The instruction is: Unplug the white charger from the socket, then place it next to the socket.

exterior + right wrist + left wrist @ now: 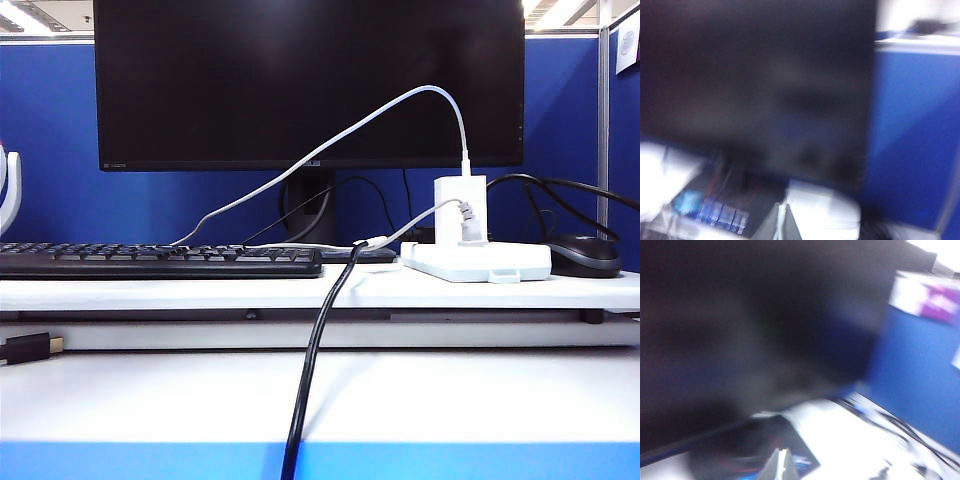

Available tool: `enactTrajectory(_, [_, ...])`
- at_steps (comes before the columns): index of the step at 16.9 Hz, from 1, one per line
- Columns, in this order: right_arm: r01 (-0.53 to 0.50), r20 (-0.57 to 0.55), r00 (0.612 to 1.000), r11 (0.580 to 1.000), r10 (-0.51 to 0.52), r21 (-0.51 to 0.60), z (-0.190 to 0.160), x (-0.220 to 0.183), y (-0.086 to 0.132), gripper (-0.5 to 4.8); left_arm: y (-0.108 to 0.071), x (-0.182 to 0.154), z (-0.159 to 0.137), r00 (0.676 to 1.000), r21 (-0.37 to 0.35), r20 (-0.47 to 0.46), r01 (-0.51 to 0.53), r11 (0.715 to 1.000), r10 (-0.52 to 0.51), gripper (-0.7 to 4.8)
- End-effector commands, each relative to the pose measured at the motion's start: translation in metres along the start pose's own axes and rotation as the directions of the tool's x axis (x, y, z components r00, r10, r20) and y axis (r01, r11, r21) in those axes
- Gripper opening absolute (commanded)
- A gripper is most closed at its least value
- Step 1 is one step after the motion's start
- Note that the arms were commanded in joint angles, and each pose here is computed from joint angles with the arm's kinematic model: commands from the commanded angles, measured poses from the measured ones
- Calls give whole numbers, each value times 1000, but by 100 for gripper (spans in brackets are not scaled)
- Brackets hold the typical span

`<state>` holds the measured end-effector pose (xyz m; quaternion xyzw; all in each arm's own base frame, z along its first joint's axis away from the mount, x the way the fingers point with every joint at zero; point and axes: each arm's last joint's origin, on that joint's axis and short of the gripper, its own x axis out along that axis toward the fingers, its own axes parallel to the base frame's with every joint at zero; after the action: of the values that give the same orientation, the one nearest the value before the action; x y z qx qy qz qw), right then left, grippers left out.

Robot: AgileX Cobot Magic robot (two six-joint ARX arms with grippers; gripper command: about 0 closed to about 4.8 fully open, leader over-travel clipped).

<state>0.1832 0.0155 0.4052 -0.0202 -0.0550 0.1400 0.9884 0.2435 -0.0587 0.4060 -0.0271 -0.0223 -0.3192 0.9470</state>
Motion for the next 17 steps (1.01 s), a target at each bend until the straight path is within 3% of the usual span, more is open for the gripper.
enactTrajectory(1, [-195, -175, 968, 977, 177, -89, -3, 43, -6, -5, -31, 48, -29, 979, 28, -98, 185, 982, -182, -4])
enactTrajectory(6, [-393, -400, 859, 912, 319, -118, -47, 81, -10, -5, -88, 105, -99, 874, -83, -289, 384, 920, -391, -4])
enactTrajectory(10, [-554, -561, 722, 824, 405, -117, -93, 105, 0, -5, -133, 125, -143, 773, -73, -393, 513, 855, -498, -4])
enactTrajectory(13, [-545, -669, 653, 833, 355, -91, -120, 118, 8, -3, -138, 126, -148, 764, -74, -405, 520, 851, -502, -4])
enactTrajectory(14, [-550, -689, 634, 831, 350, -84, -125, 119, 11, 48, -138, 126, -147, 764, -75, -405, 519, 851, -502, -4])
enactTrajectory(15, [-558, -689, 633, 825, 354, -89, -125, 120, 12, 210, -137, 126, -147, 765, -75, -406, 518, 852, -500, -4])
enactTrajectory(16, [-562, -683, 640, 821, 353, -102, -124, 120, 12, 339, -137, 126, -148, 763, -76, -409, 517, 852, -500, -4])
enactTrajectory(17, [-569, -679, 643, 814, 353, -116, -124, 121, 12, 345, -137, 126, -148, 762, -78, -411, 517, 853, -500, -4])
